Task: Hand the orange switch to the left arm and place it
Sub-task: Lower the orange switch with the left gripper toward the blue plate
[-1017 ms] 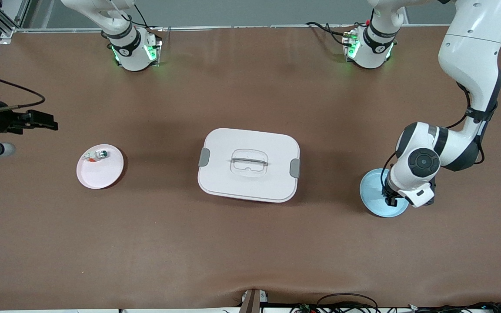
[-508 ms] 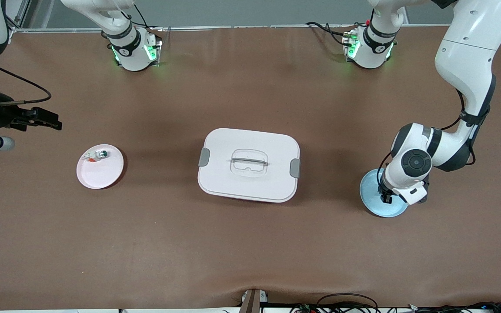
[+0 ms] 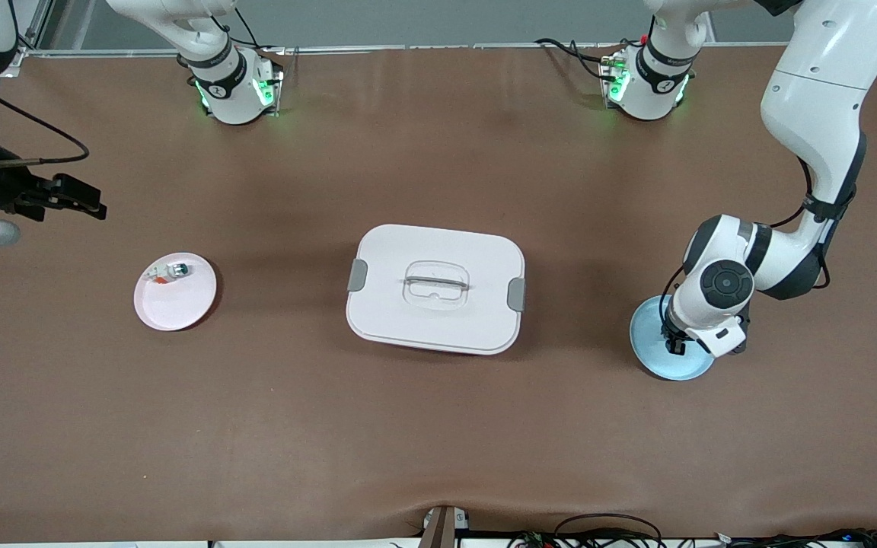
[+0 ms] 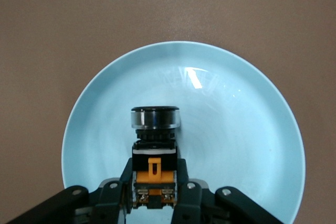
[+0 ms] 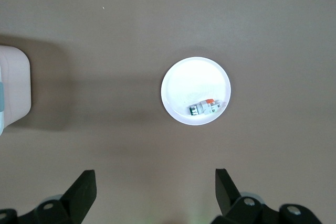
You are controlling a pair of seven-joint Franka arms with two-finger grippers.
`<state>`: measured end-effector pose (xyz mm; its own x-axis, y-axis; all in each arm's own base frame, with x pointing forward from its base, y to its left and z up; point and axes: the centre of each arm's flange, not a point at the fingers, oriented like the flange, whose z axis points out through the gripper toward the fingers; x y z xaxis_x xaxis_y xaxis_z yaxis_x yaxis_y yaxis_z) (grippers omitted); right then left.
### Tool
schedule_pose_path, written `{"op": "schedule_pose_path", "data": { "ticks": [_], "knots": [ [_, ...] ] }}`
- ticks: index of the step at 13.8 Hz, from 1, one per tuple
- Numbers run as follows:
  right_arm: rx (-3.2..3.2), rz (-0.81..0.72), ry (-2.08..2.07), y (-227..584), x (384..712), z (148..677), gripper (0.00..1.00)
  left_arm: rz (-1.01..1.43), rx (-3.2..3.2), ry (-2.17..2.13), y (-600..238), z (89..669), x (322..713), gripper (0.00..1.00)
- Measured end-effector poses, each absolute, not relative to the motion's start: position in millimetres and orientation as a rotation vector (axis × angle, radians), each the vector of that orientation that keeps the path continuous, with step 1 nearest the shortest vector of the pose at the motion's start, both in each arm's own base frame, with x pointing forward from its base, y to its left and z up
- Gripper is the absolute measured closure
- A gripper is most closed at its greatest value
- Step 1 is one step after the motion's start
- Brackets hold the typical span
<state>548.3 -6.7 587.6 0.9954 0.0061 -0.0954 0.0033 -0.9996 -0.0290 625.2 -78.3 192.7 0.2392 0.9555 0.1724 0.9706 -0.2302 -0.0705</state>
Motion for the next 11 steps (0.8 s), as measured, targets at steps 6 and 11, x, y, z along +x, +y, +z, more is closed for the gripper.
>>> {"op": "schedule_pose_path", "data": {
  "ticks": [6, 11],
  "knots": [
    [-3.111, 0.102, -0.007, -6.8, 534.9, 601.7, 0.00, -0.161, -2.357, -1.829, -78.5, 193.6, 626.7, 0.29],
    [-3.111, 0.078, -0.005, -7.2, 522.7, 600.1, 0.00, -0.176, -2.362, -1.835, -78.1, 198.2, 630.5, 0.00]
  ]
}}
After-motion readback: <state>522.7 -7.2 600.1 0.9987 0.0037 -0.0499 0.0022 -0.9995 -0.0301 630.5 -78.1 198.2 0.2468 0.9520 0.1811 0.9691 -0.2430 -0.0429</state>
